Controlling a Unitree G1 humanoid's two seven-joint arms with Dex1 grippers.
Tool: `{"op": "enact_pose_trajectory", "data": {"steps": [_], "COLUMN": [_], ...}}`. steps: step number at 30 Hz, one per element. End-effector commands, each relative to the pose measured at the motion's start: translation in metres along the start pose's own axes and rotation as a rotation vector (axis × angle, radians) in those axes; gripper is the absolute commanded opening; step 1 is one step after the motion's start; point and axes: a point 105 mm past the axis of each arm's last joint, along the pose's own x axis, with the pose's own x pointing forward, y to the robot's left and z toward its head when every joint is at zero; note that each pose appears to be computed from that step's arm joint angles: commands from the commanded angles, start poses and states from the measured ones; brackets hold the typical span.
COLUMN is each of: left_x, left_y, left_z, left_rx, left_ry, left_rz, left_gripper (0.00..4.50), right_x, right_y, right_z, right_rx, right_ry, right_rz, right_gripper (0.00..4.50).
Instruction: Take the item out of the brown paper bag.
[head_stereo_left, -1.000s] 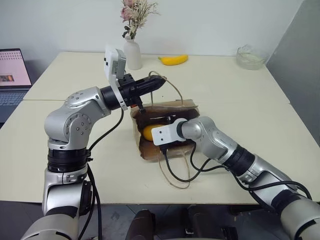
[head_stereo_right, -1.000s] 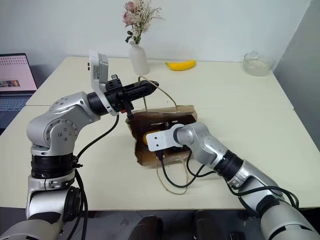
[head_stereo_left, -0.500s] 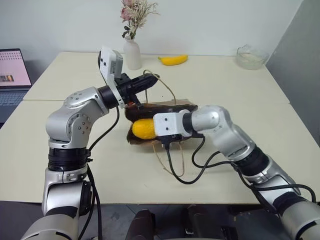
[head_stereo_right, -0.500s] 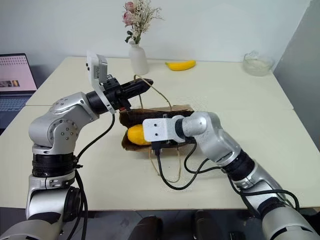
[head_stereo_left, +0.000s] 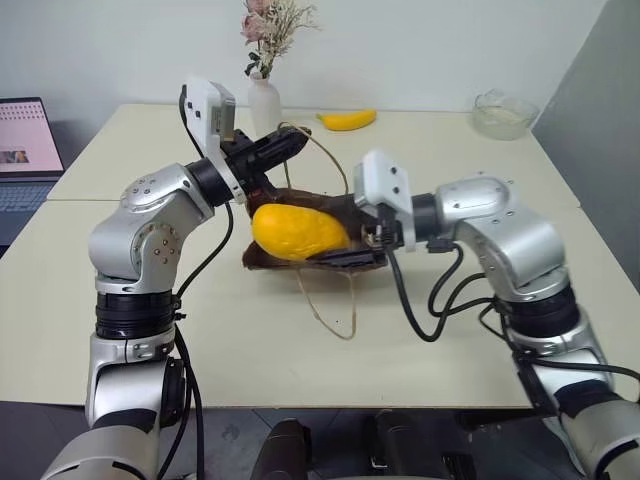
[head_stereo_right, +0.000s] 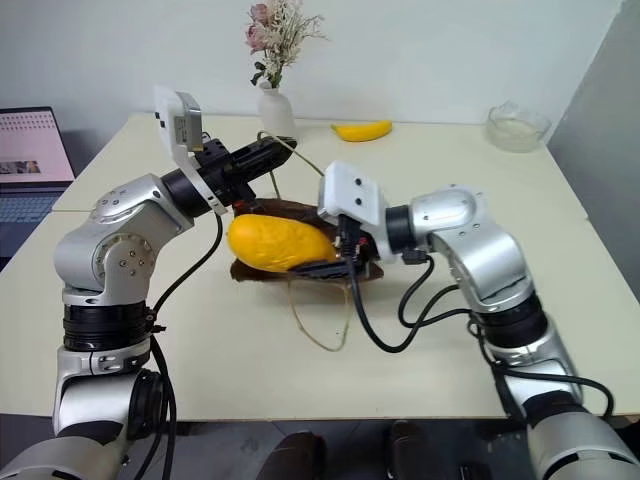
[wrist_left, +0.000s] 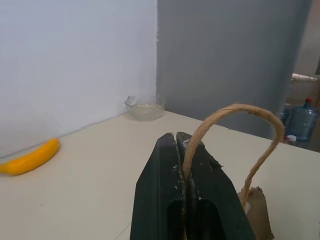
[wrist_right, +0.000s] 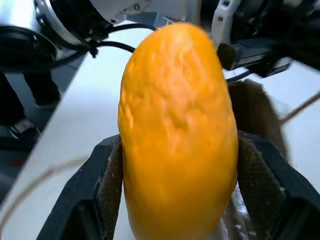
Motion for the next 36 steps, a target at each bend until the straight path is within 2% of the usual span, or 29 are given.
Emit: {"op": "enact_pose_trajectory", "data": {"steps": [1, 6, 12, 16, 22, 27, 32, 36], "left_x": [-0.011, -0.014, -0.015, -0.016, -0.016, -0.016, -0.015, -0.014], "left_y": [0.0, 0.002, 0.002, 0.004, 0.007, 0.006, 0.006, 0.006], "left_z": [-0.005, -0.005, -0.006, -0.007, -0.01, -0.01, -0.011, -0.012], "left_rx": [0.002, 0.009, 0.012, 0.012, 0.022, 0.026, 0.027, 0.027], "left_ry": [0.028, 0.032, 0.039, 0.044, 0.053, 0.056, 0.059, 0.062], "left_rz": [-0.017, -0.01, -0.01, -0.004, 0.002, -0.005, -0.012, -0.017], "left_gripper": [0.0, 0.0, 0.0, 0.0, 0.0, 0.0, 0.0, 0.0], "right_x": [-0.09, -0.086, -0.095, -0.113, -0.132, -0.137, -0.138, -0.143], "right_y": [-0.069, -0.056, -0.059, -0.06, -0.042, -0.026, -0.014, -0.008], "right_z": [-0.024, -0.03, -0.047, -0.085, -0.16, -0.193, -0.206, -0.206], "right_rx": [0.023, 0.031, -0.018, -0.014, 0.107, 0.203, 0.244, 0.252], "right_ry": [0.112, 0.11, 0.213, 0.379, 0.59, 0.667, 0.699, 0.705], "right_rz": [-0.487, -0.45, -0.478, -0.512, -0.557, -0.562, -0.539, -0.53], "right_gripper": [2.84, 2.78, 2.78, 2.78, 2.78, 2.78, 2.78, 4.08]}}
